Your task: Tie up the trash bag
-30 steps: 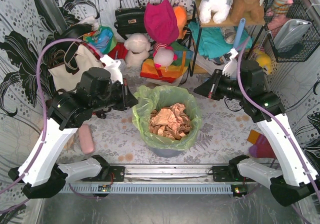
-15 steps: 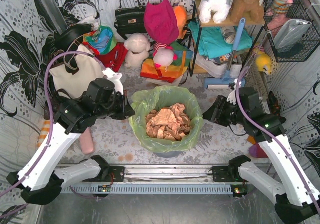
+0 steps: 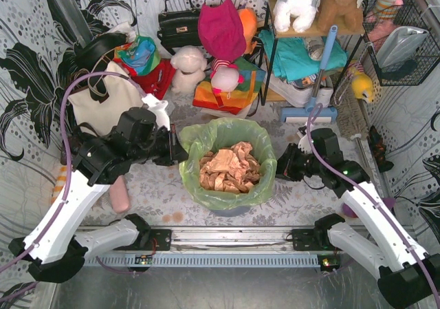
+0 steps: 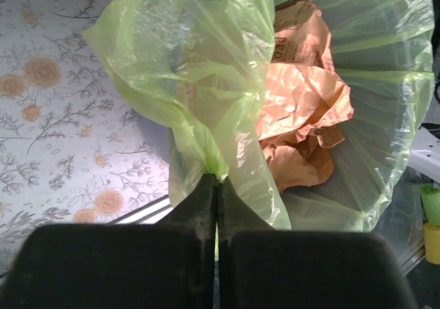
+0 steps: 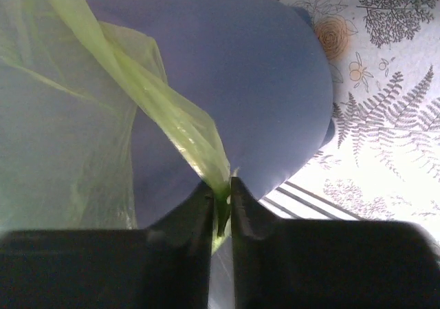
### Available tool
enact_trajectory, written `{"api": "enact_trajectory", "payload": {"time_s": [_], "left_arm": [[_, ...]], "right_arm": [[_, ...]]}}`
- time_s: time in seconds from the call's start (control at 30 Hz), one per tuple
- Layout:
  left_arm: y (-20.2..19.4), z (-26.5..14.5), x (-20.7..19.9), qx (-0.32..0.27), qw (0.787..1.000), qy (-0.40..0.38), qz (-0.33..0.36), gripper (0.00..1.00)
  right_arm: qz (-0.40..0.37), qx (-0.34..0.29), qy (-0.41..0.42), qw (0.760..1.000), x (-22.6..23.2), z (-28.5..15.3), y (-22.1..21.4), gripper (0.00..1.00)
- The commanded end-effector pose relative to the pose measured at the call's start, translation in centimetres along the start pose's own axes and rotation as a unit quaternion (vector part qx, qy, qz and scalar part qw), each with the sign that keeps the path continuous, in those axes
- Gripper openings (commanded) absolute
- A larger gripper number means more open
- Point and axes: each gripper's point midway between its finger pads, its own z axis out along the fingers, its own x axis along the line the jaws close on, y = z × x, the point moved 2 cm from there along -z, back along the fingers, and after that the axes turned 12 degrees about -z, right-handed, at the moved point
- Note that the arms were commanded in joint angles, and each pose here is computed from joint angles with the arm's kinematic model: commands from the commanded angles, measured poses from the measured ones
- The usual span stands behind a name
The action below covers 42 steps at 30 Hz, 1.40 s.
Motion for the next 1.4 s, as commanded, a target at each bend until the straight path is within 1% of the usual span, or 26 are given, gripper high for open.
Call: {"api": "enact_trajectory", "payload": {"time_s": [0.0, 0.03, 0.2, 0.37, 0.5, 0.67, 0.77, 0.8, 0.83, 0.87, 0.93, 0.97, 1.0, 1.23, 1.37], "left_arm": [[1.4, -0.9, -2.7, -0.017, 0.998, -0.058, 0.008, 0.00], [1.5, -1.0, -3.2, -0.017, 0.997, -0.069, 0.010, 0.00], [2.1, -1.4, -6.9, -0.005, 0.987, -0.161, 0.016, 0.00], [2.5, -1.8, -10.9, 0.010, 0.961, -0.275, 0.017, 0.00], [2.9, -1.8, -13.9, 0.024, 0.927, -0.374, -0.004, 0.00], [3.8, -2.2, -17.0, 0.036, 0.861, -0.507, -0.019, 0.00], [4.2, -2.2, -18.1, 0.053, 0.838, -0.543, -0.012, 0.00], [4.2, -2.2, -18.2, 0.054, 0.836, -0.546, -0.009, 0.00], [4.3, -1.9, -18.2, 0.052, 0.838, -0.543, -0.004, 0.00], [4.7, -1.5, -18.0, 0.044, 0.847, -0.530, 0.003, 0.00], [5.4, 0.1, -16.8, 0.021, 0.883, -0.469, 0.012, 0.00], [5.7, 0.5, -16.2, 0.013, 0.896, -0.443, 0.017, 0.00], [5.7, 0.7, -15.7, 0.010, 0.904, -0.427, 0.023, 0.00], [4.7, 1.0, -12.8, 0.005, 0.922, -0.388, 0.006, 0.00], [3.9, 1.7, -11.3, 0.008, 0.928, -0.373, -0.011, 0.00]], "right_arm": [[-0.005, -0.015, 0.044, 0.999, 1.3, 0.4, 0.7, 0.02], [-0.004, -0.020, 0.044, 0.999, 1.3, 0.4, 0.8, 0.00], [-0.002, -0.028, 0.054, 0.998, 1.7, 0.4, 1.2, 0.00], [-0.012, -0.034, 0.060, 0.998, 2.3, 0.3, 1.9, 0.00], [-0.016, -0.037, 0.071, 0.997, 2.8, 0.6, 2.5, 0.00], [-0.019, -0.047, 0.078, 0.996, 3.1, 0.8, 3.1, 0.00], [-0.021, -0.049, 0.083, 0.995, 3.5, 0.7, 3.4, 0.00], [-0.023, -0.050, 0.083, 0.995, 3.5, 0.7, 3.5, 0.00], [-0.024, -0.055, 0.083, 0.995, 3.6, 0.6, 3.6, 0.00], [-0.026, -0.059, 0.081, 0.995, 3.6, 0.5, 3.7, 0.00], [-0.029, -0.069, 0.071, 0.995, 3.5, 0.3, 4.0, 0.00], [-0.031, -0.075, 0.067, 0.995, 3.4, 0.2, 4.2, 0.00], [-0.034, -0.079, 0.065, 0.994, 3.5, 0.1, 4.3, 0.00], [-0.053, -0.096, 0.046, 0.993, 3.9, -2.0, 4.3, 0.00], [-0.057, -0.094, 0.005, 0.994, 3.1, -3.7, 3.5, 0.00]]}}
